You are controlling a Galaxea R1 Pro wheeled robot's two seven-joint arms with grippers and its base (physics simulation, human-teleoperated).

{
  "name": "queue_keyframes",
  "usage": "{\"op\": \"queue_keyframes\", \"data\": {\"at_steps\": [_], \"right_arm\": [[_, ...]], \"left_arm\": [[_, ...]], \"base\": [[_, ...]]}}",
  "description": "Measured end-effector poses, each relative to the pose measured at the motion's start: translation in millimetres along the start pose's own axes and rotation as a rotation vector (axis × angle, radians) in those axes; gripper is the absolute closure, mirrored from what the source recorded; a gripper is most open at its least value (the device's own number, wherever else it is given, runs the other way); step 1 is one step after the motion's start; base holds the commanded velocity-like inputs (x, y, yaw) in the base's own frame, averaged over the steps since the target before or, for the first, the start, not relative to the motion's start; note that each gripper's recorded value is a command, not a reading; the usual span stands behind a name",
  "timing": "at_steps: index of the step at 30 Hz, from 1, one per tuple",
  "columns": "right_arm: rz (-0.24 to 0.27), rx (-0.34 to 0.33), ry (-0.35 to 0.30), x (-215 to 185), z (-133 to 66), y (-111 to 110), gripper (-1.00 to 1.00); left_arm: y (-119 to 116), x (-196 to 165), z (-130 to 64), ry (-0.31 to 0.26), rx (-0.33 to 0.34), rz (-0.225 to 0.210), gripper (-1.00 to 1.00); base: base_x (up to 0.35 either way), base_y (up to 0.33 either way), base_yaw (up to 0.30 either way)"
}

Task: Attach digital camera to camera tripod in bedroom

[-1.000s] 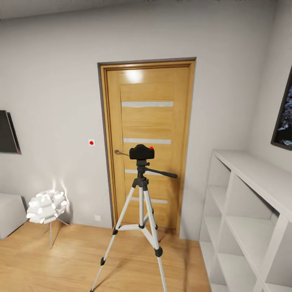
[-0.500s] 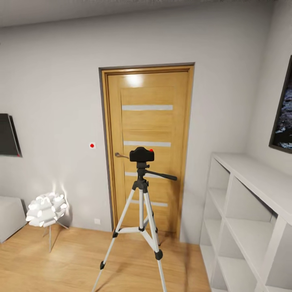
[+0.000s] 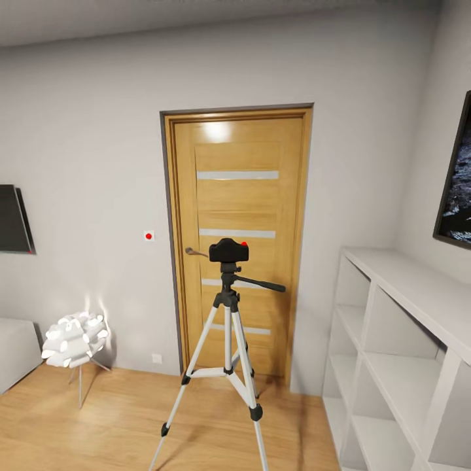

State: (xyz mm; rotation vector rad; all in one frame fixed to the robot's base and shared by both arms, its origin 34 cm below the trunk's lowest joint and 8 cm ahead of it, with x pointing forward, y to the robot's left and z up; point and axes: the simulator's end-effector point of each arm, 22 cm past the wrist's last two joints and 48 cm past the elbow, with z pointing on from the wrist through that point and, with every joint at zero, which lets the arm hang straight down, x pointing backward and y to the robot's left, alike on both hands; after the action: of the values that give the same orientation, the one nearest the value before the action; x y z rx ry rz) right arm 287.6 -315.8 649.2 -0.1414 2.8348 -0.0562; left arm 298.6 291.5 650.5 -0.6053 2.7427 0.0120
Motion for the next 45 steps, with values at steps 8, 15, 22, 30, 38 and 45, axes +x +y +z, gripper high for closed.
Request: {"op": "queue_keyframes", "data": {"at_steps": [8, 15, 22, 30, 38, 45], "right_arm": [[-0.011, -0.003, 0.0, -0.3, 0.1, 2.1, -1.0], [-0.012, -0.006, 0.0, -0.5, 0.2, 3.5, -1.0], [-0.013, -0.01, -0.001, -0.6, 0.2, 4.5, -1.0], [-0.012, -0.014, 0.001, -0.3, 0.2, 5.4, -1.0], [-0.003, -0.014, -0.003, -1.1, 0.2, 5.3, -1.0], [-0.017, -0.012, -0.013, -5.2, 0.2, 5.3, -1.0]], "left_arm": [[1.7, -1.8, 0.1, -0.003, -0.003, -0.006, -1.0], [0.8, -3.9, 0.1, -0.008, 0.0, -0.004, -1.0], [0.6, -4.3, 0.1, -0.009, 0.0, -0.004, -1.0], [0.5, -4.3, 0.1, -0.009, 0.0, -0.003, -1.0], [0.5, -4.4, 0.1, -0.009, 0.0, -0.003, -1.0], [0.5, -4.4, 0.1, -0.009, 0.0, -0.003, -1.0]], "base": [[0.0, 0.0, 0.0], [0.0, 0.0, 0.0], [0.0, 0.0, 0.0], [0.0, 0.0, 0.0], [0.0, 0.0, 0.0], [0.0, 0.0, 0.0]]}}
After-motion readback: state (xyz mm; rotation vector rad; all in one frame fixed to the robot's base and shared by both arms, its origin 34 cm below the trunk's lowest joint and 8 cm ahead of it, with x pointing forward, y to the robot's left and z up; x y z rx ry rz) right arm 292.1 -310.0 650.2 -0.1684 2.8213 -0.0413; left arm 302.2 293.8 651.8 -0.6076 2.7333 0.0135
